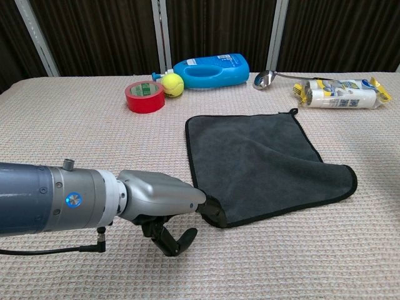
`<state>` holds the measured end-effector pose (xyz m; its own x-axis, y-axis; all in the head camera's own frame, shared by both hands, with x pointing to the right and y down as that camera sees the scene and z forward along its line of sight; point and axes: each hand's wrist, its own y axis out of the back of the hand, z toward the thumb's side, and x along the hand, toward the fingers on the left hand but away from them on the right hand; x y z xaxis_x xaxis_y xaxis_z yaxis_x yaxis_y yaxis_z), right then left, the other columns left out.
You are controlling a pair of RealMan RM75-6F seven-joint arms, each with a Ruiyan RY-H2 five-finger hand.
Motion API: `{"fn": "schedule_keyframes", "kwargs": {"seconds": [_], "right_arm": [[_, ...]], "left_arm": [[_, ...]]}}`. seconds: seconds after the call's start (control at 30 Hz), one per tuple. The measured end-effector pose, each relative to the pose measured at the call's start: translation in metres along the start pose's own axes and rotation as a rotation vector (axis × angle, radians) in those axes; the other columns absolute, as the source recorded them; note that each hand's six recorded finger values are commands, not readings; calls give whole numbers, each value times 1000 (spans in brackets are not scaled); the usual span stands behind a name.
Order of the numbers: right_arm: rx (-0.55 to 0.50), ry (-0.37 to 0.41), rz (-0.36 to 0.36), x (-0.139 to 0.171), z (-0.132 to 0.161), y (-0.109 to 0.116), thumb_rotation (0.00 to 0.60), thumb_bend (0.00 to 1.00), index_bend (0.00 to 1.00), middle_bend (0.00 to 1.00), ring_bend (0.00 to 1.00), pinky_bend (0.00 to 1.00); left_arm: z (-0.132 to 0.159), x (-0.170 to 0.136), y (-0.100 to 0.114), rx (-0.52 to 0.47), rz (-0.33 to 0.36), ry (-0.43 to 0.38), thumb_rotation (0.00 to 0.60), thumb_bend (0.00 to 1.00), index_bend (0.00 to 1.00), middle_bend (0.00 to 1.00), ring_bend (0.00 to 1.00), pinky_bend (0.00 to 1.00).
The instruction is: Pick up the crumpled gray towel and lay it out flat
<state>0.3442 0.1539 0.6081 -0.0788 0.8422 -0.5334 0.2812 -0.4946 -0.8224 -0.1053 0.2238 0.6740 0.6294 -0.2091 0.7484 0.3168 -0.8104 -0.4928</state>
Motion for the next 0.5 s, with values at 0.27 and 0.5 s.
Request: {"fn": "schedule_keyframes", "kwargs": {"seconds": [0.27,0.5], "right_arm": [[-10,6,1,1,4,-1,600,559,0,68,0,36],[-15,4,-1,0,6,-1,600,559,0,68,0,36]], "left_arm": [[-8,-12,-8,7,-21,6,600,716,146,54,0,20],[-10,-14,-12,7,-37,2,600,716,149,54,0,20]]}}
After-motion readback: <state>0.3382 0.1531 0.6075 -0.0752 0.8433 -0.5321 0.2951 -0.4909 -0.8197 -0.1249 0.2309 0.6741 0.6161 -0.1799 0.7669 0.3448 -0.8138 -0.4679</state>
